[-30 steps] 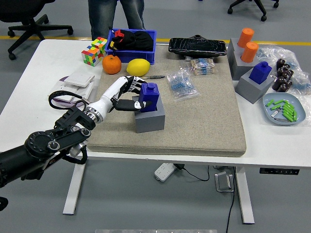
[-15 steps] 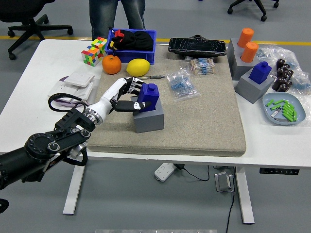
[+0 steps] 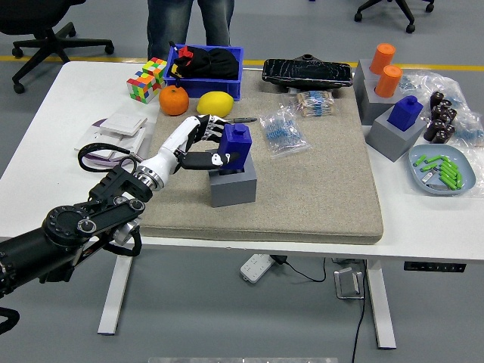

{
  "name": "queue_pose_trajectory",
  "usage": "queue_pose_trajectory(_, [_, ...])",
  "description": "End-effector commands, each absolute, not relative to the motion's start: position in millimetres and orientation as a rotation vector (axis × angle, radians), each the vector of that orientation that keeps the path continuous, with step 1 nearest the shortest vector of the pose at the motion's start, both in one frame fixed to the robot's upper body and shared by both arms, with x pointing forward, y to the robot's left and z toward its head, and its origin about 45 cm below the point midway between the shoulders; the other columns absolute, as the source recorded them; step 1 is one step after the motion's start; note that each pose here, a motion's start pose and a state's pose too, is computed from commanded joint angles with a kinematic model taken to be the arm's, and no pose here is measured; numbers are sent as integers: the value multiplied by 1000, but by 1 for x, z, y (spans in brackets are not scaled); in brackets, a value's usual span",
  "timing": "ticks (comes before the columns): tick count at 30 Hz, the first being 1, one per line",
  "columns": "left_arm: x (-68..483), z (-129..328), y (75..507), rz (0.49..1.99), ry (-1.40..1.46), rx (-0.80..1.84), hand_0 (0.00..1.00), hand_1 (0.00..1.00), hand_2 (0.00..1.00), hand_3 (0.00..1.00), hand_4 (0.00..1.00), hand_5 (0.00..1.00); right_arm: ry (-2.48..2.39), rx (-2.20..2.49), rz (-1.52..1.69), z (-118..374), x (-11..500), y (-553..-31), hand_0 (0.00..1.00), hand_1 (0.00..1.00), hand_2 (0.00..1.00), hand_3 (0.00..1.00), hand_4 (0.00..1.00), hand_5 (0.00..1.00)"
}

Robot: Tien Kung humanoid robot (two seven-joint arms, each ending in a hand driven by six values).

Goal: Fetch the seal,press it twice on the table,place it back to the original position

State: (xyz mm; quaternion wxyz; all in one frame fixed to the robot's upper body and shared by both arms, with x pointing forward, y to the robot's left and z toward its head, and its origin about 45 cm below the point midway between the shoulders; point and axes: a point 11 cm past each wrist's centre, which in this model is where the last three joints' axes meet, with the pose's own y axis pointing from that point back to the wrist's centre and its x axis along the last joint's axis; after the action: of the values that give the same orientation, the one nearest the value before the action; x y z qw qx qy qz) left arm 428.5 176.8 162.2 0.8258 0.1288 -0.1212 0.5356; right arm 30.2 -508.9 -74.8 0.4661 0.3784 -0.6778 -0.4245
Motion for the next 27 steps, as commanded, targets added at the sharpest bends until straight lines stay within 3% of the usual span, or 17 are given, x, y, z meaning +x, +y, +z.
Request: queue_pose_trajectory(27, [425,147,177,1186,-204,262,627,504,464,577,745,2,-1660,932,-1038,-75,31,-509,730,683,652,615,719,516])
